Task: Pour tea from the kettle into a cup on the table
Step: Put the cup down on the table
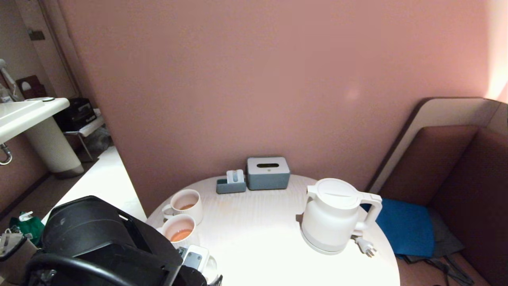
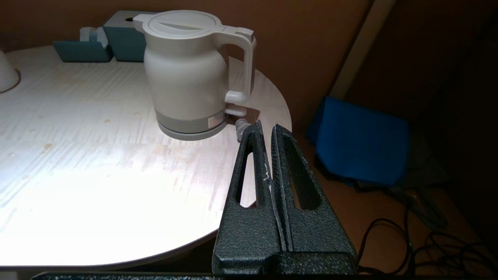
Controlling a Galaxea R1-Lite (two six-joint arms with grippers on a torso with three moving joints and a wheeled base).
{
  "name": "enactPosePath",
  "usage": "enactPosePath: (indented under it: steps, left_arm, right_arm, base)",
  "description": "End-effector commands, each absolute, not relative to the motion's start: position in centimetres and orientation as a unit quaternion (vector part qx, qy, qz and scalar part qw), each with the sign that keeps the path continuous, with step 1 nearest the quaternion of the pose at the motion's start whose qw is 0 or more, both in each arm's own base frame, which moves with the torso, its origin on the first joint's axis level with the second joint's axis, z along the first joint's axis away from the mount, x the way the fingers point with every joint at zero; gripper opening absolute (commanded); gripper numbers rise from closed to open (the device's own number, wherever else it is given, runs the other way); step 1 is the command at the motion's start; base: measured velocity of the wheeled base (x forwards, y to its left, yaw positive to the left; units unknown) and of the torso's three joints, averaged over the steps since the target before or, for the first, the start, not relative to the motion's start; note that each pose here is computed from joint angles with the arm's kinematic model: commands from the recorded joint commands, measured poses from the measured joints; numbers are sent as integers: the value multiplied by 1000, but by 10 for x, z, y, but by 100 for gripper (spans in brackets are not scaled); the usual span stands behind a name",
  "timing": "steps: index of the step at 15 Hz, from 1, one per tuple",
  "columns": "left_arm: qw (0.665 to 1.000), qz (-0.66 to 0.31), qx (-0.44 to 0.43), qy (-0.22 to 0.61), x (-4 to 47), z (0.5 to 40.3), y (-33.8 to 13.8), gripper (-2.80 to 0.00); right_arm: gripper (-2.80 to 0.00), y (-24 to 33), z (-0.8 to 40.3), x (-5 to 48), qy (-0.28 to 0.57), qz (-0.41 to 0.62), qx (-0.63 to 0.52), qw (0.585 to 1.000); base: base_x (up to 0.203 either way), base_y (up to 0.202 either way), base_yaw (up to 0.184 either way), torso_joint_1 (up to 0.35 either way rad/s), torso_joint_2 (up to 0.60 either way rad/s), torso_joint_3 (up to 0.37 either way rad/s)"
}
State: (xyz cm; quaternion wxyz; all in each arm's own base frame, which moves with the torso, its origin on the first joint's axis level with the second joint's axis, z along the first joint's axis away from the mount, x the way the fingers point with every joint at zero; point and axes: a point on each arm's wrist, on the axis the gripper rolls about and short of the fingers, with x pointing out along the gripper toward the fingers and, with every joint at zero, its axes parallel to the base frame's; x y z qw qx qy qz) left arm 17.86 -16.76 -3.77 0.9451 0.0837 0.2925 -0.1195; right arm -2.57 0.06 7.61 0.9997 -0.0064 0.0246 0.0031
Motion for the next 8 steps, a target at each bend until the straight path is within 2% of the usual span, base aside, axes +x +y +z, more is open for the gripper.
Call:
enactPosePath:
  steps: [1,8]
  left_arm:
    - [951,-122,70,275,180,-34,-170,-280]
    - [952,-125,70,269,182,-33,-172,-280]
  right_arm:
    - [-280,1,76,-26,25,3,-7,1000]
    - [-280,1,76,-26,25,3,-7,1000]
  base:
    - [0,0,0,0,0,0]
    - [0,0,0,0,0,0]
